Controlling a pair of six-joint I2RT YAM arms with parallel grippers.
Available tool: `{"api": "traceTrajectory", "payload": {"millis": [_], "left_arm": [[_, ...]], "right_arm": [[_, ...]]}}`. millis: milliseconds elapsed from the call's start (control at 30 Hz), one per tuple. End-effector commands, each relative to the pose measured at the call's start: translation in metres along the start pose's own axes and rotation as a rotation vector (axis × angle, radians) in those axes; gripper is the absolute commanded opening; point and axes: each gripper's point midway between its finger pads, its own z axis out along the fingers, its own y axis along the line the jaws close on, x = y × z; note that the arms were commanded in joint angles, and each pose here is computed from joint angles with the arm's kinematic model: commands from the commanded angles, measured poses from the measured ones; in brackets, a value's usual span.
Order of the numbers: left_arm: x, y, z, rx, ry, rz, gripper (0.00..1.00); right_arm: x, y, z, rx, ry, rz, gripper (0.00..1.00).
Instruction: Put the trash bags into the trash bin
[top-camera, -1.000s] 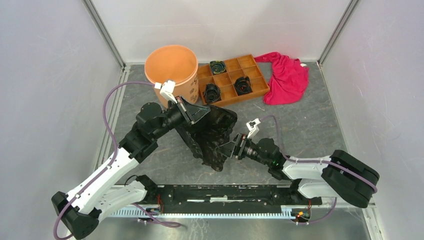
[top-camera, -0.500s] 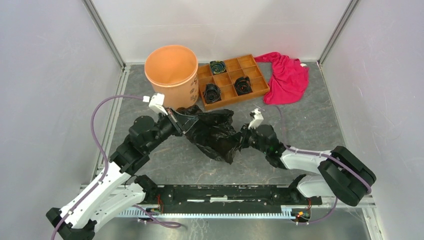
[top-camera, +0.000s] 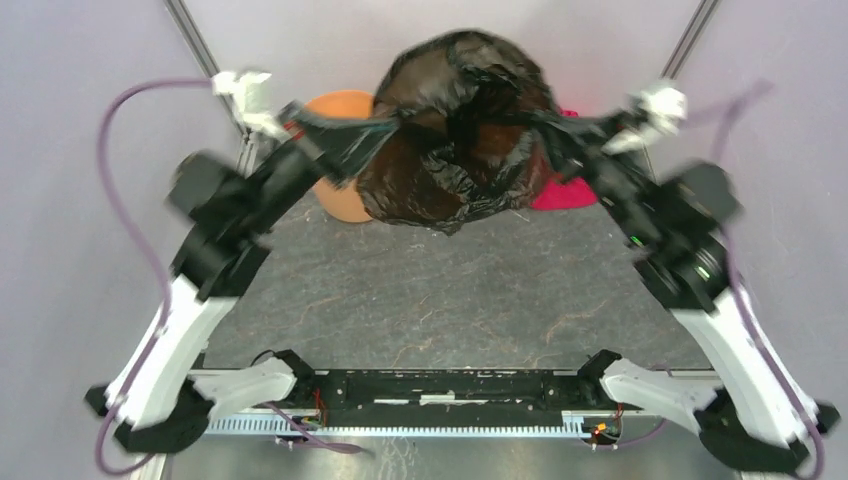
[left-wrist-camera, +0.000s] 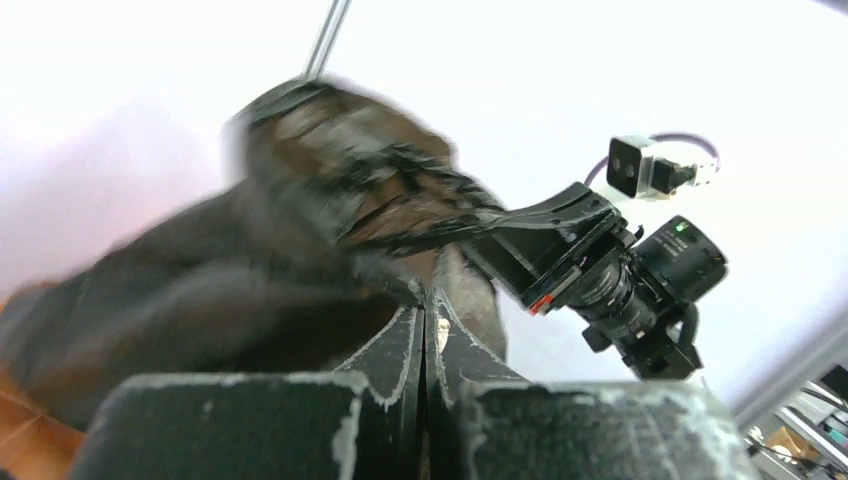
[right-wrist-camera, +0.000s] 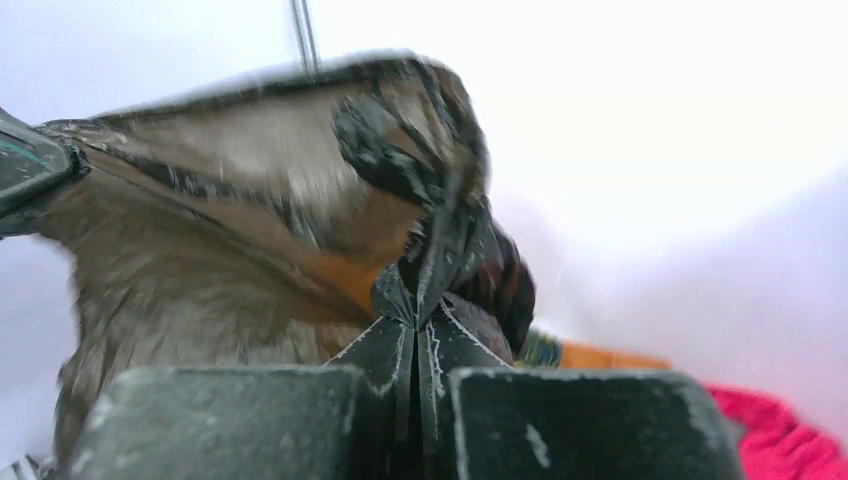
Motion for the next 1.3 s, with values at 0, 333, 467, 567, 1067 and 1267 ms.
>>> {"api": "traceTrajectory", "payload": {"millis": [0,333,467,567,1067,1267], "left_arm": [[0.0,-0.001,-0.043,0.014,-0.092,0.05,0.02],[0.238,0.179,-0.131,-0.554,0.294,-0.203,0.02],[0.248,0.168,-0.144,-0.499,0.314,-0.239,0.02],[0.216,0.137,-0.13,-0.388,0.285,-0.216,0.02],[0.153,0.074,-0.117,-0.219,0.222,-0.245,0.02],[0.107,0.022,-0.087,-0.01,0.207,-0.176,0.02]], "right_arm": [[-0.016,0.0,-0.05,-0.042,-0.088,-0.143,0.01],[0.291,-0.034,-0.116,0.039,0.503,-0.042,0.01],[0.295,-0.033,-0.13,0.021,0.547,-0.061,0.0],[0.251,-0.025,-0.12,-0.013,0.499,-0.077,0.01],[0.202,0.002,-0.12,-0.1,0.457,0.041,0.01],[0.171,0.01,-0.103,-0.103,0.403,0.098,0.01]]}}
